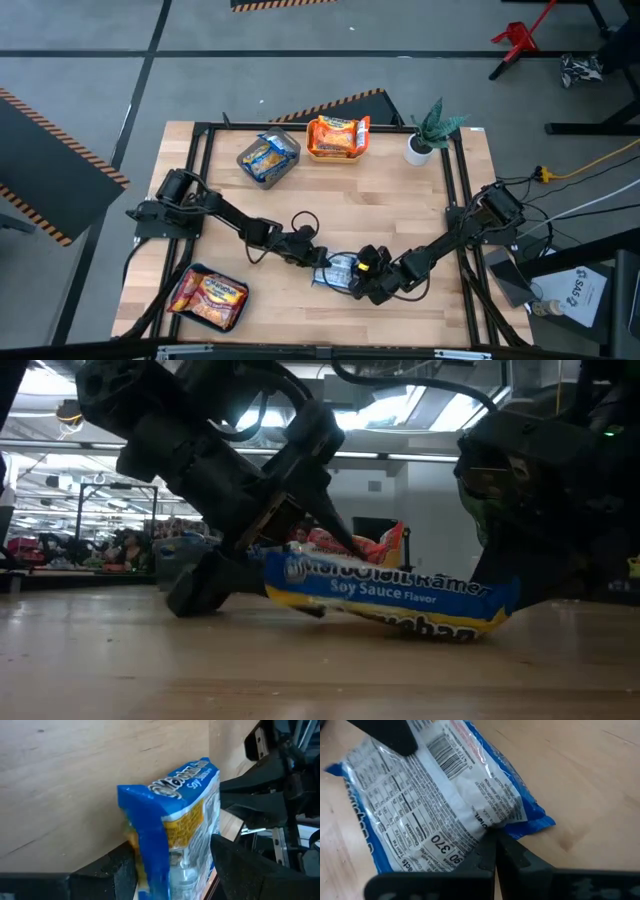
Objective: Sort Maruchan noodles
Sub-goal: Put the pack of blue ramen noodle soup into the transparent black bin
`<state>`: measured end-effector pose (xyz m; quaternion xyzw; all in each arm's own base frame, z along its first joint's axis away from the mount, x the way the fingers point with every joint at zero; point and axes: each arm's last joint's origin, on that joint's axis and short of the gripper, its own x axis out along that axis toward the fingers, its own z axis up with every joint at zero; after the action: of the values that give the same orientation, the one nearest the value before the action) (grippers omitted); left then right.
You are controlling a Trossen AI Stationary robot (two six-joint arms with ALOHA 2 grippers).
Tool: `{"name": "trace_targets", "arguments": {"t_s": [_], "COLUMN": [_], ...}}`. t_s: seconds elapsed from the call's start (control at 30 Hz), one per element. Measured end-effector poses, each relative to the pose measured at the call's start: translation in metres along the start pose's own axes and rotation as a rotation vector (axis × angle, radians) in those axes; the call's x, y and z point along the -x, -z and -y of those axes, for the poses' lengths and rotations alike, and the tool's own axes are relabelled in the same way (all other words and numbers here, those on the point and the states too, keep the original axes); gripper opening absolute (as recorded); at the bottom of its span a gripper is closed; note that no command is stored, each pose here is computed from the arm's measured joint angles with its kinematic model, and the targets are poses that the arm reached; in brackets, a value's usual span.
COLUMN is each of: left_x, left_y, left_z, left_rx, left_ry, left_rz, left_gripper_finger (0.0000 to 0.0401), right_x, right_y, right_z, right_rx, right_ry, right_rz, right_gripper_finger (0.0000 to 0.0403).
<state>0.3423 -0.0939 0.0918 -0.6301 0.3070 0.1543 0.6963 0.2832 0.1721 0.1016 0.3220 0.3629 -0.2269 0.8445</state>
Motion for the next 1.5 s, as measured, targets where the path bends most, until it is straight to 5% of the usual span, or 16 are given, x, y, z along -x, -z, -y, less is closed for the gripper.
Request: {"name": "trace_targets", "arguments": {"t_s": [0.57, 0.8, 1.07, 1.33, 1.5], "left_x": [-0.003, -0.003, 0.002, 0.056, 0.123], "left_y": [-0.011, -0.019, -0.036, -0.065, -0.089], "left_z": [0.016, 0.020, 0.022, 0.063, 0.081], "left_rx": [-0.045, -0.112, -0.245, -0.493, -0.771], "left_ry": [0.161, 0.204, 0.231, 0.339, 0.218], "left_rz": [-0.016, -0.026, -0.084, -0.015, 0.201], "left_gripper_finger": [0.0188, 0.0118, 0.0118, 0.0118, 0.0118], "right_x": [-0.004, 0.022, 0.071, 0.110, 0.113], "right_y": [-0.014, -0.018, -0.030, -0.035, -0.034], "right_z": [0.001, -0.001, 0.001, 0.008, 0.009], "right_rx": [0.061, 0.085, 0.131, 0.148, 0.162], "right_ry": [-0.003, 0.012, 0.034, 0.040, 0.048], "right_rz": [0.030, 0.048, 0.115, 0.176, 0.198], "right_gripper_finger": [0.0000, 0.0000, 0.0000, 0.0000, 0.0000]}}
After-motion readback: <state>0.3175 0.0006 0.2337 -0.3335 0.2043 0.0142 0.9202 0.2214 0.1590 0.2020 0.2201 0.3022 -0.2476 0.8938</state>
